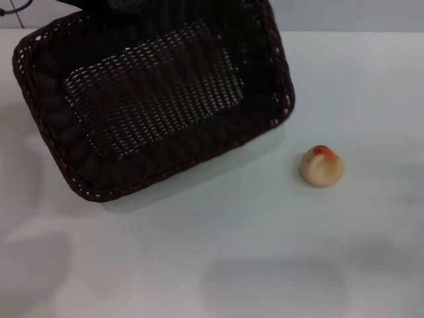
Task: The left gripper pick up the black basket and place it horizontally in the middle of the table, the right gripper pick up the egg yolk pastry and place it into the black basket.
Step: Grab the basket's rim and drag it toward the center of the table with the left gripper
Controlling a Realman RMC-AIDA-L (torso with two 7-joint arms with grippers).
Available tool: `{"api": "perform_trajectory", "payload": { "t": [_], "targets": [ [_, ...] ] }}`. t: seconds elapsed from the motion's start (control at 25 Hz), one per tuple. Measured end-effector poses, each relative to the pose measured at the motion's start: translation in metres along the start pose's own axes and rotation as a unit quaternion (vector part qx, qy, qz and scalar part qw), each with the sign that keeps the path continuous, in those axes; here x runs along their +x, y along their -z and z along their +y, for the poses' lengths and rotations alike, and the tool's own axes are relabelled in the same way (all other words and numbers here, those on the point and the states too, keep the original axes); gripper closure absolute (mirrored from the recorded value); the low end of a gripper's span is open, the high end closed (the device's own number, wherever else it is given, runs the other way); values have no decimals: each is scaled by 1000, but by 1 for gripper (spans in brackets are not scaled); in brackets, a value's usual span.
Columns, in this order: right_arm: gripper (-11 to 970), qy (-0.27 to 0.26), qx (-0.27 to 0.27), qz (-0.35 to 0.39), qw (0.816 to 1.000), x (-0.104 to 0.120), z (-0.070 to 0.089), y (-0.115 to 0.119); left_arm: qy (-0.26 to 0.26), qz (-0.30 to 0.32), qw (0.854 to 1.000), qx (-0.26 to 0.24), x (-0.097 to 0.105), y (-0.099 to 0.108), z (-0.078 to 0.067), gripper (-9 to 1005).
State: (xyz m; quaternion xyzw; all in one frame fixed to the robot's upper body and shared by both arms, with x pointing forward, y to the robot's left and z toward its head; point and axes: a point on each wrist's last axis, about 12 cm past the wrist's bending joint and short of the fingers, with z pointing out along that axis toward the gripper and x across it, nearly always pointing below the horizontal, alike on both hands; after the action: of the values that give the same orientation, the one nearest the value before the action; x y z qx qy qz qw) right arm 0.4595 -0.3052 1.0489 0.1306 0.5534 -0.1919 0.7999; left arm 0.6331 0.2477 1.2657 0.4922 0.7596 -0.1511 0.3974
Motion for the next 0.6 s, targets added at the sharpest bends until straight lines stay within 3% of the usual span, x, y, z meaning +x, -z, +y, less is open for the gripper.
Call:
{"api": "perform_trajectory", "payload": {
  "t": [0.16,0.36,0.6],
  "targets": [
    [465,-4,17,1,1000,-2,-6,12,-79,8,996,50,-16,-3,-9,797],
    [463,-4,30,2,1000,-3,-12,19,-137,11,986,94,-25,-8,-20,797],
    [461,-3,35,2,999,-4,-15,22,-164,12,979,121,-30,-22,-35,796]
  ]
}}
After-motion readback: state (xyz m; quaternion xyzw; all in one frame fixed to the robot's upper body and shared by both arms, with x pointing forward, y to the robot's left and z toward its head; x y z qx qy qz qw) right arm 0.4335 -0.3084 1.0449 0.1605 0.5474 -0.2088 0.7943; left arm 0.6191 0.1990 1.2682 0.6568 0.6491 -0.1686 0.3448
